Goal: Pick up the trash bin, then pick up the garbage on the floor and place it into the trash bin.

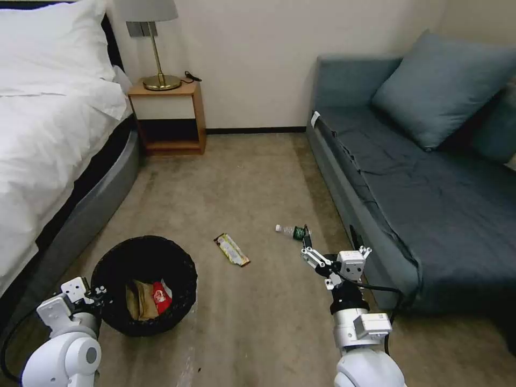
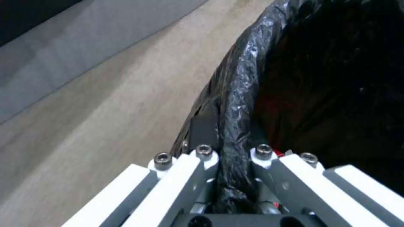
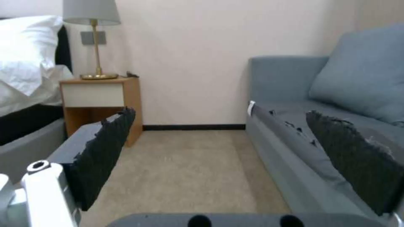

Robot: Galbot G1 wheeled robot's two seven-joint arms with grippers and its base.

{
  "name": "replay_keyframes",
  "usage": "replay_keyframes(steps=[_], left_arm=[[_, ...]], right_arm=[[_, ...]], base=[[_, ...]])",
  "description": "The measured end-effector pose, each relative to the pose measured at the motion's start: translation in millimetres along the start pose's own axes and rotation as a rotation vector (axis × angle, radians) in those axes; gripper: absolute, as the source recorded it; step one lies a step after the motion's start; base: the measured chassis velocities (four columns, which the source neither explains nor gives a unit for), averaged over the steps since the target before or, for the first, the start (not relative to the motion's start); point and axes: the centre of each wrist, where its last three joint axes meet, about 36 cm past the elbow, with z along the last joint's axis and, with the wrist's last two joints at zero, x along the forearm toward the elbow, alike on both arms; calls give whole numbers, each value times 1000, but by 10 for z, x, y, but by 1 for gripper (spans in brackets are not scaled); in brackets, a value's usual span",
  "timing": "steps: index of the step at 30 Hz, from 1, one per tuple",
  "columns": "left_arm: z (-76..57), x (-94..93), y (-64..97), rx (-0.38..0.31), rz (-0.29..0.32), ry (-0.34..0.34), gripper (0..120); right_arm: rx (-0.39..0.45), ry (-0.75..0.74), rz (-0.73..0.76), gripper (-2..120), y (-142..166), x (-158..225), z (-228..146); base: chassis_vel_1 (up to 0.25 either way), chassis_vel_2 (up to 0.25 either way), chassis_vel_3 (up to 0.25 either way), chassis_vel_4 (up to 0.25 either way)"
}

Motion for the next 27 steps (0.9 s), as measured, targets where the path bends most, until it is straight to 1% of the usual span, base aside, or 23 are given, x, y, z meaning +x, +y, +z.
replay_keyframes(steps=[8, 27], left_arm=[[20, -18, 18, 1, -6, 3, 3], [-18, -41, 38, 7, -9, -7, 3]], right_arm=[[9, 5, -2, 100, -9, -42, 56], [21, 8, -9, 100, -30, -106, 103]], base=[[-173, 190, 182, -191], [-154, 160, 162, -159]])
